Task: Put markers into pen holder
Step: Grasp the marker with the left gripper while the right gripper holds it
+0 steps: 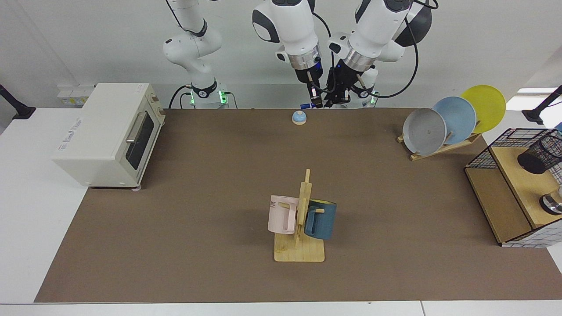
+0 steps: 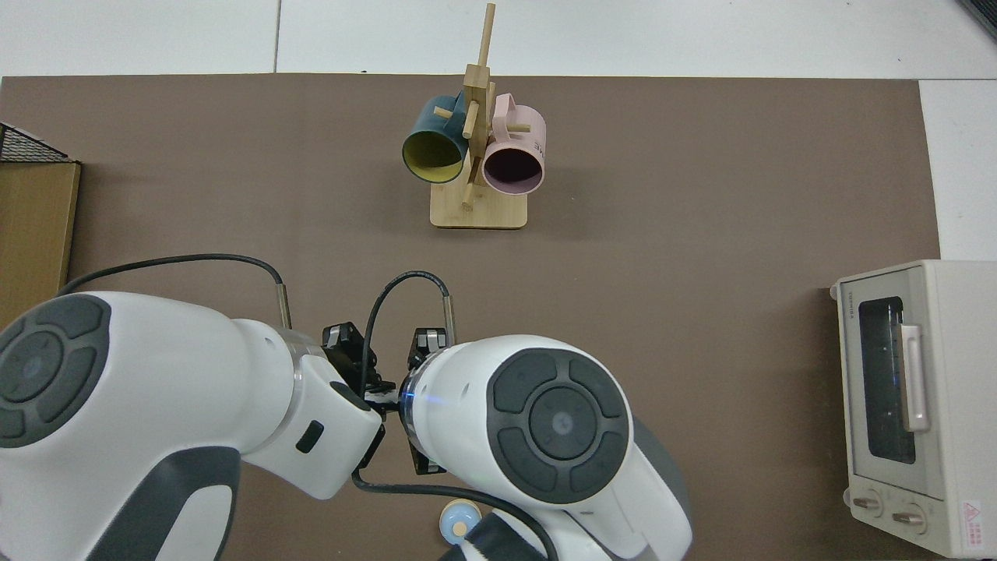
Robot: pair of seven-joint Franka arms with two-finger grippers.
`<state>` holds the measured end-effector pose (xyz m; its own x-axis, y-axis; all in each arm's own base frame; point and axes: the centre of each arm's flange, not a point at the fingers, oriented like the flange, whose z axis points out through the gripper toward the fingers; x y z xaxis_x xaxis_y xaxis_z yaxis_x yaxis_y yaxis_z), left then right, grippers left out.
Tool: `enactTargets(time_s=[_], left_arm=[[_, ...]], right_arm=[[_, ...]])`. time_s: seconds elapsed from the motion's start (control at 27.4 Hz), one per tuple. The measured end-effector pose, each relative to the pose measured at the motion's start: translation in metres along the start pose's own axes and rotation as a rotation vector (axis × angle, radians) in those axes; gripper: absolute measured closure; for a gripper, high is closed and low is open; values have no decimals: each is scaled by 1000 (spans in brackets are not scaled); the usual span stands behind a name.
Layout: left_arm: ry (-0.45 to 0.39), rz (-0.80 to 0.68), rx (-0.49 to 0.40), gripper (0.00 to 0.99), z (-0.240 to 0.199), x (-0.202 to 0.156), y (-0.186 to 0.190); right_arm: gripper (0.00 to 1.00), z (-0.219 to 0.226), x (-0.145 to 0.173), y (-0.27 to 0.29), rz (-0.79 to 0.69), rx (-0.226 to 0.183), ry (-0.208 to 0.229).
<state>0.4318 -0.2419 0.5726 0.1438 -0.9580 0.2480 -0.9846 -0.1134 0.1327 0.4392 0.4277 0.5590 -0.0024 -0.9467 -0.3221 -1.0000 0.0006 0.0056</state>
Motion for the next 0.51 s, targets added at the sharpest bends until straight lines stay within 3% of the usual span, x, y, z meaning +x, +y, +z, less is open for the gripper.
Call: enactTargets(time_s=[0.44, 0.47, 0.51], left_arm=[[-2, -39, -2, 811, 0, 0, 0], [-3, -61, -4, 811, 0, 0, 1], [-3, -83, -3, 811, -2, 1, 1]], right_arm=[[824, 0, 0, -1, -1, 1, -1], [806, -1, 1, -2, 2, 4, -3], [727, -1, 2, -3, 4, 5, -3]])
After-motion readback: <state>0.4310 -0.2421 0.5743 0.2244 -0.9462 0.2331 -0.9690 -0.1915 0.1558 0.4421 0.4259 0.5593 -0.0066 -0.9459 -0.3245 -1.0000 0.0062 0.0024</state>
